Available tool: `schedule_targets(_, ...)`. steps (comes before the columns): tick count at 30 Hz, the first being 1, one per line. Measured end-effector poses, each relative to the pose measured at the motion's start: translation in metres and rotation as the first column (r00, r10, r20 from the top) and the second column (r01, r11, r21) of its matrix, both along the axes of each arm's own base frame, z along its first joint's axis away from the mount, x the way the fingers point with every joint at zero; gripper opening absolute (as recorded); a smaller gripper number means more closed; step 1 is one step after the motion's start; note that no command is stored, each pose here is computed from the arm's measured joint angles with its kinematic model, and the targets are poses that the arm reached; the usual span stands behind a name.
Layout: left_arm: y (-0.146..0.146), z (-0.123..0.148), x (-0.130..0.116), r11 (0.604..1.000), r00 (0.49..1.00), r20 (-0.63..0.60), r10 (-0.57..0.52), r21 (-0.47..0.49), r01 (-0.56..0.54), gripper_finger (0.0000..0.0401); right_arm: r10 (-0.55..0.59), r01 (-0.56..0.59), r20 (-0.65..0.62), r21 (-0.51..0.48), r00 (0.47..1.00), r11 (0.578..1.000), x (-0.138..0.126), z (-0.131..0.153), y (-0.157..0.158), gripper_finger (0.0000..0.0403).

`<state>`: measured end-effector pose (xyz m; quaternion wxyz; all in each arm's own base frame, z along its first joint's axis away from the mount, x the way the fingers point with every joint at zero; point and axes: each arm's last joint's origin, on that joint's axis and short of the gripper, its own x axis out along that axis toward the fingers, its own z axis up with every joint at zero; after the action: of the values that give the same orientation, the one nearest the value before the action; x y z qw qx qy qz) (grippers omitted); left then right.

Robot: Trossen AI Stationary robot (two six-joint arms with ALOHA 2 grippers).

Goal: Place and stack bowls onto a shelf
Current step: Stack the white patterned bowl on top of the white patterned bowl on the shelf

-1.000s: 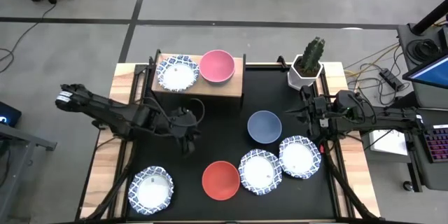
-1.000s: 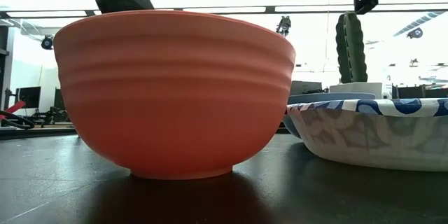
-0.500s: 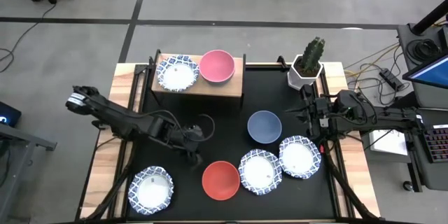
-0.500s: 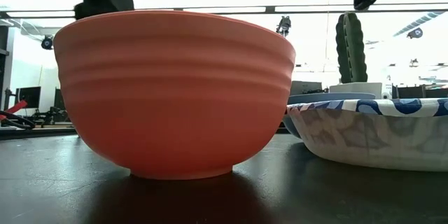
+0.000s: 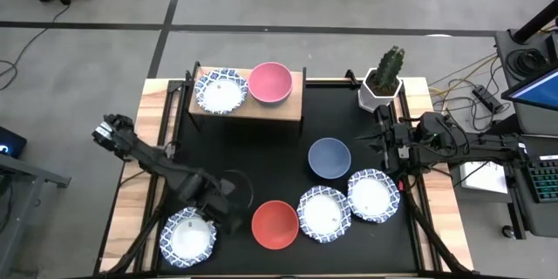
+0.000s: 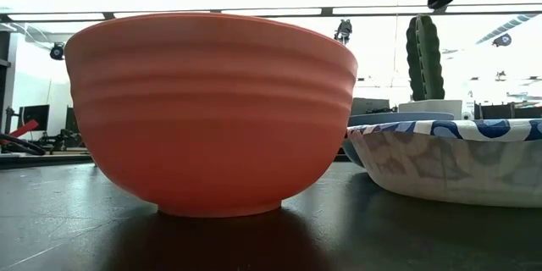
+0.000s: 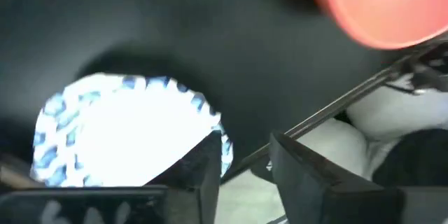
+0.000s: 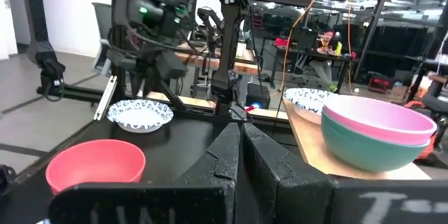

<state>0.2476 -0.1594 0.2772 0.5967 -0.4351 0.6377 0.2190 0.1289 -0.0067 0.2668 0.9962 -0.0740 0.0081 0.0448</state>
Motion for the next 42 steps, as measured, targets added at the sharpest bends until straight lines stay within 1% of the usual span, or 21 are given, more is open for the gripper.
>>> schedule_targets(4,-0.018,-0.005,-0.007,0.999,0.997,-0.061,0.051,0.013,-0.050,0.0153,-0.004,0.004,0.004,-0.018,1.000,1.000,0.000,0.000,0.000,0.0009)
schedule_targets(8,-0.039,-0.022,-0.011,0.995,0.989,-0.111,0.094,0.030,-0.091,0.0192,-0.019,0.019,0.012,-0.019,1.000,1.000,0.000,0.001,-0.001,0.0009)
schedule_targets(11,-0.056,-0.035,-0.010,0.994,0.988,-0.114,0.106,0.018,-0.104,0.0204,-0.025,0.025,0.018,-0.020,1.000,0.999,-0.001,0.003,-0.001,0.0009)
schedule_targets(15,-0.076,-0.052,-0.009,0.991,0.982,-0.133,0.137,0.023,-0.135,0.0203,-0.025,0.025,0.023,-0.034,0.999,0.999,-0.001,0.004,-0.001,0.0009)
schedule_targets(18,-0.087,-0.067,-0.010,0.990,0.976,-0.168,0.137,0.061,-0.129,0.0197,-0.025,0.027,0.036,-0.037,0.999,0.999,-0.002,0.008,-0.001,0.0009)
schedule_targets(21,-0.092,-0.079,-0.010,0.987,0.970,-0.193,0.145,0.090,-0.130,0.0188,-0.025,0.027,0.050,-0.040,0.998,0.999,-0.003,0.012,-0.001,0.0009)
schedule_targets(30,-0.096,-0.097,-0.007,0.983,0.965,-0.216,0.151,0.138,-0.123,0.0144,-0.025,0.029,0.062,-0.064,0.998,0.998,-0.004,0.015,0.000,0.0009)
schedule_targets(35,-0.098,-0.105,-0.007,0.980,0.961,-0.230,0.153,0.158,-0.118,0.0108,-0.025,0.029,0.062,-0.066,0.998,0.997,-0.004,0.015,0.000,0.0009)
schedule_targets(42,-0.099,-0.106,-0.007,0.981,0.962,-0.238,0.137,0.168,-0.098,0.0034,-0.025,0.029,0.062,-0.067,0.998,0.997,-0.004,0.015,0.000,0.0009)
